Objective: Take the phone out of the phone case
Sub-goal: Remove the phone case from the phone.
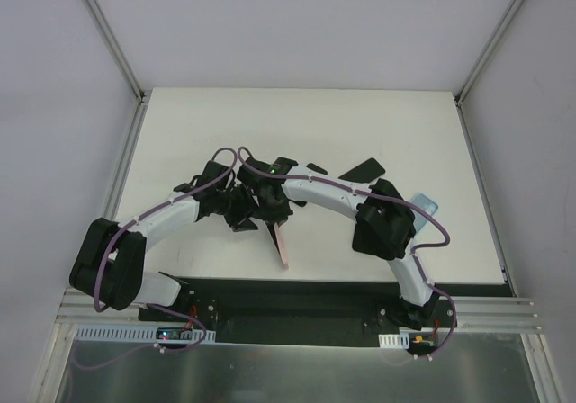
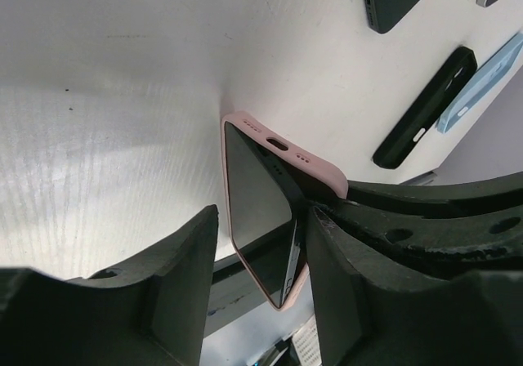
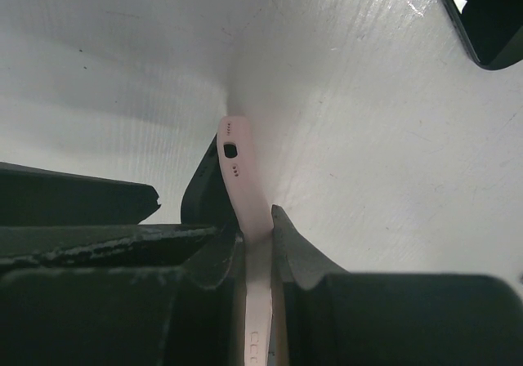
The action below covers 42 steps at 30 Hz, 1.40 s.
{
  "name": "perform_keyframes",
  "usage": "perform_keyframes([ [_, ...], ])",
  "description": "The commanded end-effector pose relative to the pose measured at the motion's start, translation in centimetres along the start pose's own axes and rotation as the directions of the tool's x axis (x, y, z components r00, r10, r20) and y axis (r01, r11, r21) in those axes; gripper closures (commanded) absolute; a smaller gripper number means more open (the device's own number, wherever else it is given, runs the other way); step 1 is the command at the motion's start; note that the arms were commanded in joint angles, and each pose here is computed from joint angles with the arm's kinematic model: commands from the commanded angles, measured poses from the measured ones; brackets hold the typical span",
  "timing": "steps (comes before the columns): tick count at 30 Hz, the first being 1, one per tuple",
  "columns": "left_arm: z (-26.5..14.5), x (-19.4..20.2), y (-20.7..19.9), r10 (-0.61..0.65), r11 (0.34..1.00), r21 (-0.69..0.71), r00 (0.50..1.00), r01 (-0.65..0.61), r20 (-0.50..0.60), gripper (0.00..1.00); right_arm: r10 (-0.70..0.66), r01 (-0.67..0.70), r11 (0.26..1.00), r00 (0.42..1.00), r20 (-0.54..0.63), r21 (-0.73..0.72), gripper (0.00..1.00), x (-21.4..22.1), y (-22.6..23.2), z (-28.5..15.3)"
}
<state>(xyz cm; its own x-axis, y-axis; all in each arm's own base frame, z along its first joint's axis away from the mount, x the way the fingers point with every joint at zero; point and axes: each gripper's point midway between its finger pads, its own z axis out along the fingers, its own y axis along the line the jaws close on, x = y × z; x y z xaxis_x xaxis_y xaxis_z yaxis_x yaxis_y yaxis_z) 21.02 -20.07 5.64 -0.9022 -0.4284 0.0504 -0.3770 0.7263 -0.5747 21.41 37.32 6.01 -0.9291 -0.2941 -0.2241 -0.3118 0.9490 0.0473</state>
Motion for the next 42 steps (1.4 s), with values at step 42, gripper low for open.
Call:
perform_keyframes([
  [42, -1.0, 10.1, 13.7, -0.151, 0.889, -0.454, 0.971, 0.051, -0.186, 0.83, 0.107, -0.049, 0.988, 0.906, 0.411, -0.149, 0.99, -6.2, 2.7, -9.6],
])
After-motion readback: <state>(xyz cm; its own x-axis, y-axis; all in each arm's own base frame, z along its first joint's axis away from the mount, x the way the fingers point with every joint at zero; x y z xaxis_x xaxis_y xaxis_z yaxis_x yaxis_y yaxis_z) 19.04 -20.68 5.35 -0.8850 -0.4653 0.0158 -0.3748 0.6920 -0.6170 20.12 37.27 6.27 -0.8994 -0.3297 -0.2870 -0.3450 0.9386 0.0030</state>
